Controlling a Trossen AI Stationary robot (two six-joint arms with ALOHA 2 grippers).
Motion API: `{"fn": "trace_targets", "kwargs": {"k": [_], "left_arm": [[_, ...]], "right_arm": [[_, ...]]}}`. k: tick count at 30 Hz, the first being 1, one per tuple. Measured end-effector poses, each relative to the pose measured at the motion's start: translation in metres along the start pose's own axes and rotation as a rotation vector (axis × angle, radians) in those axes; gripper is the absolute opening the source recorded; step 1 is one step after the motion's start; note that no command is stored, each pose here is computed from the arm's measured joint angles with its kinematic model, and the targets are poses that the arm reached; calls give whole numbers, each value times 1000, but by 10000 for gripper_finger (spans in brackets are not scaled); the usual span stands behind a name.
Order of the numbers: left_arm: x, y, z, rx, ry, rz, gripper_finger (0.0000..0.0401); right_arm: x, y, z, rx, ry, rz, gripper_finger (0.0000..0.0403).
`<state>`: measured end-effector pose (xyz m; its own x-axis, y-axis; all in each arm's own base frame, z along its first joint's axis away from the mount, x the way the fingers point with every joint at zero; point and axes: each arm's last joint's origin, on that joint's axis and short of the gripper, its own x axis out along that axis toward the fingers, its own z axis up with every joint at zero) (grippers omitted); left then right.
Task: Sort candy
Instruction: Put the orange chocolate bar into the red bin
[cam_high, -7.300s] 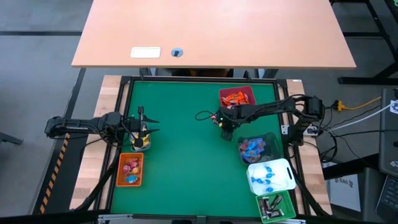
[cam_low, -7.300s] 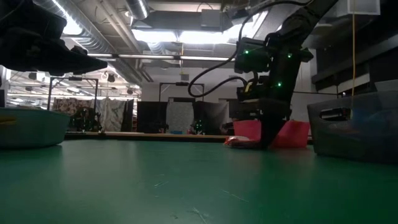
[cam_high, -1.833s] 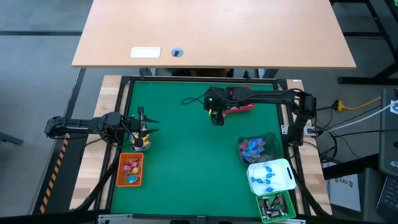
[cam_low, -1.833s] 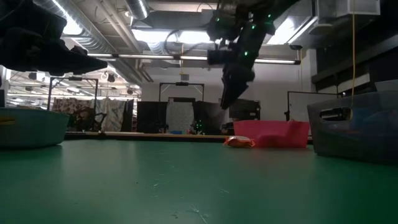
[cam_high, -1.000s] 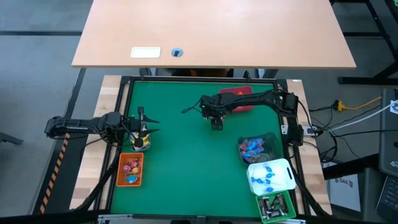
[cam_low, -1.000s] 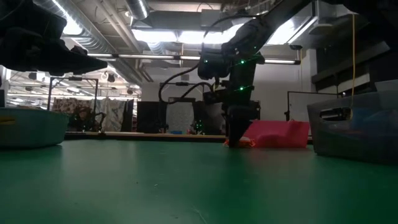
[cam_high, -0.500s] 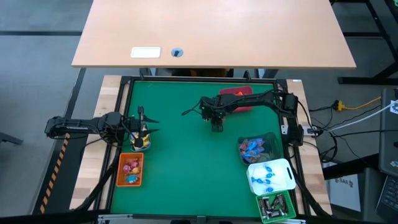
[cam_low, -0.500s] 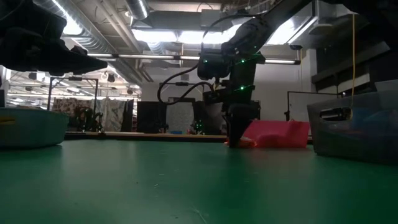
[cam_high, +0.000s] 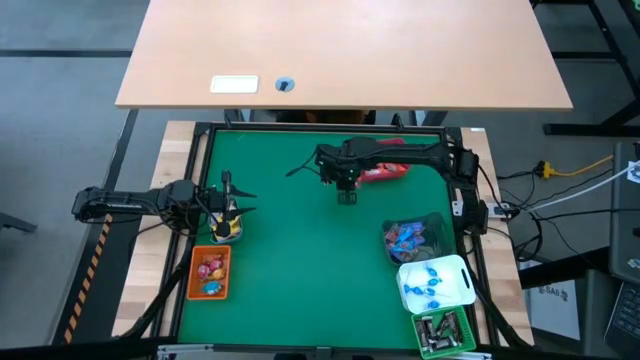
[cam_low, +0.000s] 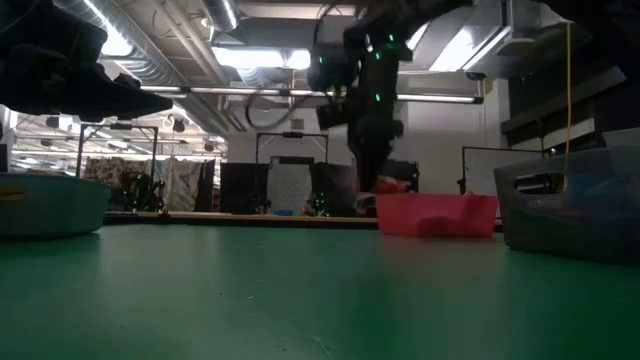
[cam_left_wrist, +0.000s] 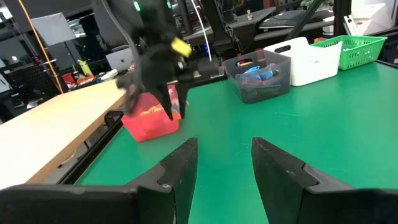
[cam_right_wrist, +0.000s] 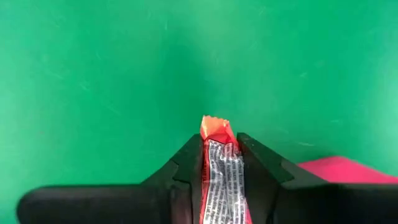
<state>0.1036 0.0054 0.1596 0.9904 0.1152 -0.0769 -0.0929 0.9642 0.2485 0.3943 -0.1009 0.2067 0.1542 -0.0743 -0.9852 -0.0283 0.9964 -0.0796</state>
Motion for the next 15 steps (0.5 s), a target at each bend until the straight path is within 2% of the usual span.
{"fn": "trace_targets", "kwargs": {"k": [3, 6, 11, 15], "left_arm": [[0, 0, 0, 0, 0, 0, 141], [0, 0, 0, 0, 0, 0, 141], [0, 0, 0, 0, 0, 0, 141], [0, 0, 0, 0, 0, 0, 141]], "right_arm": [[-23, -3, 7, 1, -16, -8, 85], [-46, -7, 12, 2, -17, -63, 85], [-74, -13, 9, -11, 62, -213, 85], [-81, -16, 0, -22, 170, -297, 85]]}}
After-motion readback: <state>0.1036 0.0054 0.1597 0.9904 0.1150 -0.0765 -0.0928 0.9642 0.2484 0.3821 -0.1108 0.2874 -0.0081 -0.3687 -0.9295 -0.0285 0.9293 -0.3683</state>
